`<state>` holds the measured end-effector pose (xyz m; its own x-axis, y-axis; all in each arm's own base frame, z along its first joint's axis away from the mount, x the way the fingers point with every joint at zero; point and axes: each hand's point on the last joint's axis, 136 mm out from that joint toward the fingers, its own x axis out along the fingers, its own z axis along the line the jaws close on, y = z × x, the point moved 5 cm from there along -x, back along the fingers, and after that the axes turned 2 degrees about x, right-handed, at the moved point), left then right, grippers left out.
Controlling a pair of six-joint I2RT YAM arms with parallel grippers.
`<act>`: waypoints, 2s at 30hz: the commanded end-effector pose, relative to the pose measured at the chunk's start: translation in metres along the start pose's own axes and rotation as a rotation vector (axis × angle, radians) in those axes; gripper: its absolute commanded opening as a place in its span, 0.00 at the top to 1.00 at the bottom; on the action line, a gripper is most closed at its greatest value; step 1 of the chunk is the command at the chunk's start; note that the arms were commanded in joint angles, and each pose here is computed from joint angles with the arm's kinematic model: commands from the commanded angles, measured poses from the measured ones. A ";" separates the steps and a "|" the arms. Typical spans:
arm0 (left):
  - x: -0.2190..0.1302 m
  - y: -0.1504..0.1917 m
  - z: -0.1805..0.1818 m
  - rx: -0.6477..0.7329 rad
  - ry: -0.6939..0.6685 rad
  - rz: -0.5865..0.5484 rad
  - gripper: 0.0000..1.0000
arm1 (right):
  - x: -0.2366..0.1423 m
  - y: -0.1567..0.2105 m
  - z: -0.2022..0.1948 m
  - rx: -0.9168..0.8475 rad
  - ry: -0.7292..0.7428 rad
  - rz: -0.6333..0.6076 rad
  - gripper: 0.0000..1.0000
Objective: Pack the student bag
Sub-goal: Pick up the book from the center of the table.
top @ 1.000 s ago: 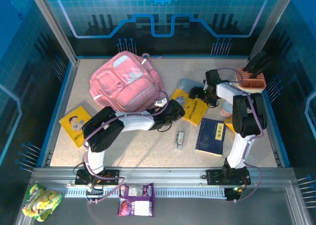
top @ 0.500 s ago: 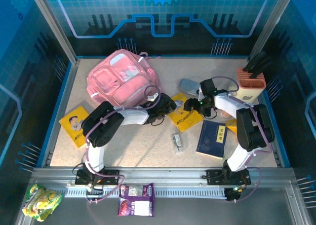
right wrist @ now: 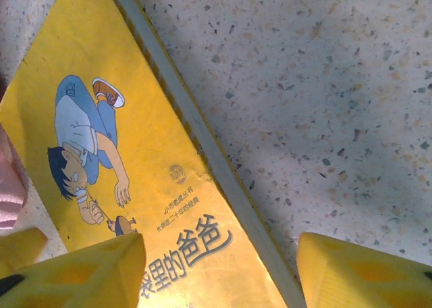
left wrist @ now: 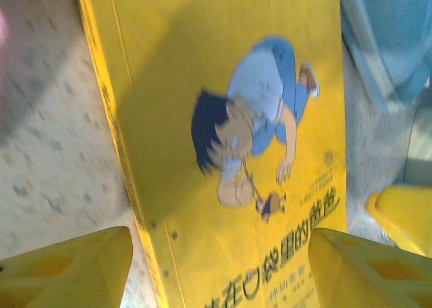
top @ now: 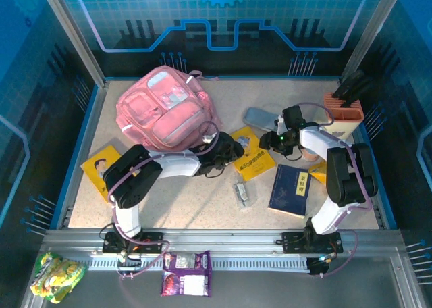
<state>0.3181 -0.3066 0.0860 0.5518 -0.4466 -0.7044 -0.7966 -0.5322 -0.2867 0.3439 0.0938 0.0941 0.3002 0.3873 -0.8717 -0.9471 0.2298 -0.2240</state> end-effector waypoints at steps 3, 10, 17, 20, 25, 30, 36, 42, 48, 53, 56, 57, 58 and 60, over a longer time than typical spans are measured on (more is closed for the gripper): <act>0.009 0.014 0.008 -0.057 -0.005 0.047 0.30 | 0.013 0.006 -0.004 -0.015 0.010 0.038 0.28; 0.018 0.014 0.004 -0.044 0.031 0.044 0.31 | 0.027 0.013 0.003 -0.012 -0.023 0.091 0.24; 0.022 0.008 0.008 -0.018 -0.010 0.030 0.32 | 0.020 0.016 0.021 -0.035 -0.112 0.116 0.22; 0.025 0.004 0.009 -0.026 -0.001 0.036 0.33 | 0.017 0.013 0.027 -0.045 -0.140 0.135 0.22; 0.023 -0.004 0.011 -0.019 0.003 0.020 0.34 | 0.009 0.010 0.033 -0.052 -0.174 0.135 0.22; 0.023 -0.010 0.016 -0.018 -0.005 0.016 0.34 | 0.002 0.011 0.042 -0.052 -0.254 0.156 0.22; 0.024 -0.015 0.023 -0.024 -0.018 0.016 0.35 | -0.017 0.010 0.049 -0.039 -0.322 0.150 0.28; 0.024 -0.019 0.026 -0.022 -0.018 0.009 0.35 | -0.028 0.016 0.054 -0.053 -0.366 0.176 0.39; 0.024 -0.019 0.028 -0.016 -0.022 0.010 0.35 | -0.033 0.018 0.046 -0.039 -0.341 0.170 0.48; 0.024 -0.018 0.029 -0.017 -0.025 0.012 0.36 | -0.042 0.018 0.048 -0.046 -0.346 0.156 0.55; 0.023 -0.018 0.031 -0.015 -0.034 0.012 0.36 | -0.045 0.020 0.046 -0.052 -0.333 0.155 0.57; 0.023 -0.018 0.031 -0.016 -0.035 0.012 0.36 | -0.045 0.021 0.046 -0.050 -0.336 0.157 0.58; 0.024 -0.018 0.032 -0.015 -0.036 0.012 0.36 | -0.045 0.021 0.047 -0.048 -0.343 0.161 0.59; 0.025 -0.017 0.031 -0.016 -0.033 0.014 0.36 | -0.042 0.024 0.047 -0.049 -0.349 0.177 0.61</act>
<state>0.3267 -0.3044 0.0719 0.4978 -0.5038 -0.7060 -0.8272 -0.5205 -0.2118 0.3231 0.1225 0.1406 0.1774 0.6653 -0.7252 -0.9841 0.1139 -0.1363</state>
